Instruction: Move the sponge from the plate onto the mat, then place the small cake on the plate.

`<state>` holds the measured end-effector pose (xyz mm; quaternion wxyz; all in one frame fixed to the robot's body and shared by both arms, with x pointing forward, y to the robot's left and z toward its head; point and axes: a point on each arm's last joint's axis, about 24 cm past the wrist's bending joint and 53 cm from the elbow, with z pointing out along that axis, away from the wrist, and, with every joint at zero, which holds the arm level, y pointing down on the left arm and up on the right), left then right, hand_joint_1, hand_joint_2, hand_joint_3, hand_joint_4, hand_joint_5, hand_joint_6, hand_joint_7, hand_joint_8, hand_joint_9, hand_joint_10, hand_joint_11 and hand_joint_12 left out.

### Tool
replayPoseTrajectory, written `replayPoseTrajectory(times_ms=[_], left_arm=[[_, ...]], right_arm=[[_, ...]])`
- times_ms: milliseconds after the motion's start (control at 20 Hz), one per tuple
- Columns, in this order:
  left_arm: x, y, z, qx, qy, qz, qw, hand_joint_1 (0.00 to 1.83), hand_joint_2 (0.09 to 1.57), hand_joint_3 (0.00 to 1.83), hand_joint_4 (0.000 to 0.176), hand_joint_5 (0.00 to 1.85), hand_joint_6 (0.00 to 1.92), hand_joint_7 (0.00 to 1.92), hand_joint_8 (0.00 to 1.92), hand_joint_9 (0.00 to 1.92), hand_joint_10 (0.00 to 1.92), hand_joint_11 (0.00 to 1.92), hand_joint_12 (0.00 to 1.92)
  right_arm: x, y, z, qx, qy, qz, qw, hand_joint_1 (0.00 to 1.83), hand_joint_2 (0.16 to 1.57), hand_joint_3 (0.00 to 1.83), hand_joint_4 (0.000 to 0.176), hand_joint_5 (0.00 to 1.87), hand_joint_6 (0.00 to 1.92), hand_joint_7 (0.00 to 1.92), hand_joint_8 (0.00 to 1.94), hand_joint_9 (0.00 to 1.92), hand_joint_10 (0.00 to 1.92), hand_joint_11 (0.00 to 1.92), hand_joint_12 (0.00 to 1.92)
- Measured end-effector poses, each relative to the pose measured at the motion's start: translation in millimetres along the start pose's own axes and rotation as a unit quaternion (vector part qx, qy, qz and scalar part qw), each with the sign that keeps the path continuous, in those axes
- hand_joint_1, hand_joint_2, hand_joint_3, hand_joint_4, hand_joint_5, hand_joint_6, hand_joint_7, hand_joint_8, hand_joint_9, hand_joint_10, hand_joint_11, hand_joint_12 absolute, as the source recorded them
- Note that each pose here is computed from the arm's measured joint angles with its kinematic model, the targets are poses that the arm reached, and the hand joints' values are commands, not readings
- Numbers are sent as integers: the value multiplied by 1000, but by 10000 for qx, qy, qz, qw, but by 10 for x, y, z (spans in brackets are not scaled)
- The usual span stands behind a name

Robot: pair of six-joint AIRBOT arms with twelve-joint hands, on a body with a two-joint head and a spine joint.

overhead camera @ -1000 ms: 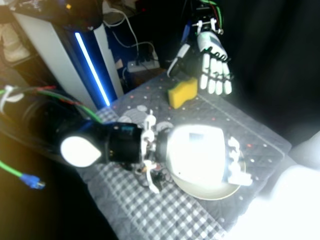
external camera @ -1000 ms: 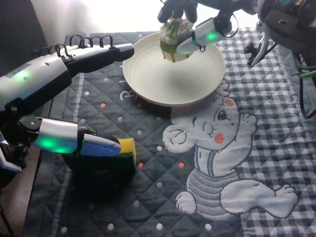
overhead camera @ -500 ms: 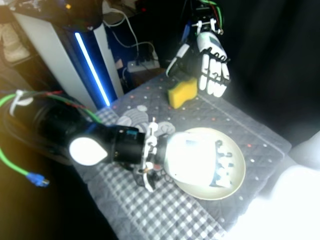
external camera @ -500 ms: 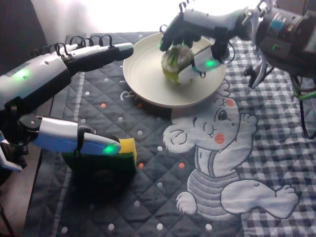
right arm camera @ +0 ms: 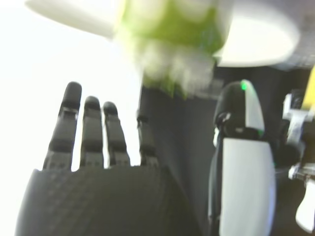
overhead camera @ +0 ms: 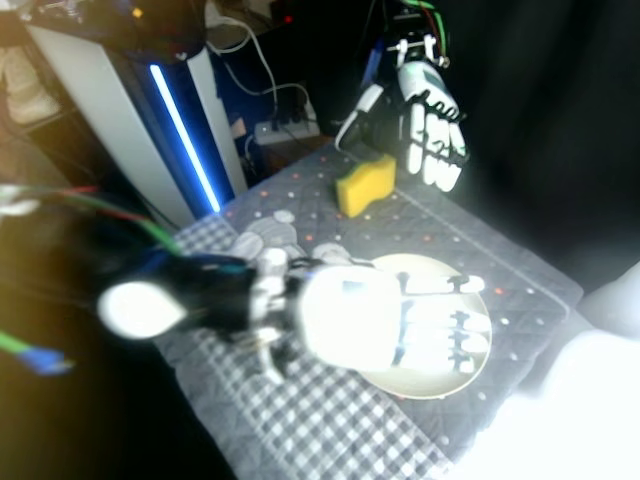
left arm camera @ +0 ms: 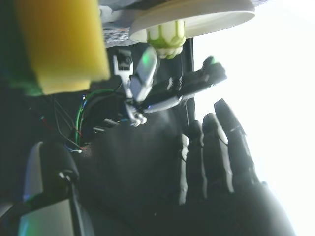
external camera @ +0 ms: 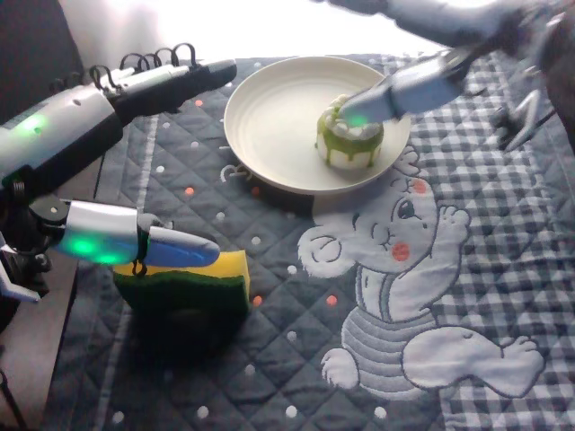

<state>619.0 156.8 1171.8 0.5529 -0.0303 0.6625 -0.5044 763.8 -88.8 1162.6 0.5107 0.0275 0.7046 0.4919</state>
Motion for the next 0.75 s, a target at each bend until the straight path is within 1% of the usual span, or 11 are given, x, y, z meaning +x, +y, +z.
replayPoseTrajectory(times_ms=[100, 150, 250, 300, 350, 400, 450, 500, 550, 700, 750], left_arm=[[-19, -10, 0, 21, -41, -12, 10000, 830, 770, 0, 73, 163, 1, 244, 2, 254, 6, 0, 1028], [-27, -17, 0, 36, -58, -12, 10000, 816, 787, 5, 61, 186, 6, 204, 0, 216, 0, 0, 1005], [-48, -7, -13, 22, -97, -26, 9999, 789, 789, 3, 60, 189, 7, 196, 3, 159, 3, 0, 750], [-88, -3, -33, 10, -150, -24, 9999, 814, 786, 1, 67, 173, 1, 182, 2, 144, 2, 0, 644], [-154, -1, -73, -4, -233, -15, 9997, 856, 771, 0, 28, 191, 9, 185, 4, 160, 9, 0, 622], [-230, -7, -106, 0, -346, -11, 9994, 831, 768, 0, 23, 198, 6, 181, 1, 156, 5, 0, 529], [-331, -15, -141, 26, -527, -26, 9986, 777, 781, 1, 45, 189, 0, 181, 0, 148, 0, 0, 609], [-398, -21, -162, 27, -650, -35, 9979, 777, 781, 1, 45, 189, 0, 181, 0, 148, 0, 0, 609], [-480, -32, -197, 53, -796, -1, 9968, 849, 804, 7, 74, 164, 1, 160, 0, 145, 2, 0, 646], [-612, -73, -266, 125, -1098, -13, 9939, 809, 800, 2, 54, 177, 1, 151, 0, 167, 5, 0, 721], [-636, -74, -294, 135, -1162, -18, 9931, 785, 817, 7, 53, 166, 1, 147, 0, 185, 8, 0, 794]], right_arm=[[-180, 119, -141, -227, -168, 47, 9996, 575, 876, 0, 176, 0, 0, 0, 0, 0, 0, 0, 0], [-288, 202, -240, -371, -269, 78, 9989, 609, 867, 0, 176, 0, 0, 0, 0, 0, 0, 0, 0], [-528, 374, -441, -692, -517, 111, 9962, 615, 873, 0, 176, 0, 0, 0, 0, 0, 0, 0, 0], [-656, 450, -548, -830, -662, 155, 9942, 633, 897, 0, 176, 0, 0, 0, 0, 0, 0, 0, 0], [-776, 515, -667, -940, -797, 129, 9923, 653, 896, 0, 176, 0, 0, 0, 0, 0, 0, 0, 0], [-851, 550, -774, -1009, -911, 89, 9907, 664, 888, 0, 176, 3, 1, 0, 0, 0, 0, 0, 0], [-902, 562, -899, -1042, -1000, 28, 9895, 653, 899, 1, 176, 0, 0, 0, 0, 0, 0, 0, 0], [-914, 558, -975, -1041, -1031, 10, 9892, 653, 899, 1, 176, 0, 0, 0, 0, 0, 0, 0, 0], [-901, 545, -1092, -1024, -1056, -37, 9891, 712, 895, 0, 170, 15, 5, 0, 0, 0, 0, 0, 0], [-829, 530, -1342, -1015, -1114, -13, 9886, 694, 894, 0, 176, 26, 8, 0, 0, 0, 0, 0, 0], [-823, 523, -1447, -1032, -1172, 56, 9877, 687, 887, 0, 176, 38, 11, 11, 4, 0, 0, 0, 0]])
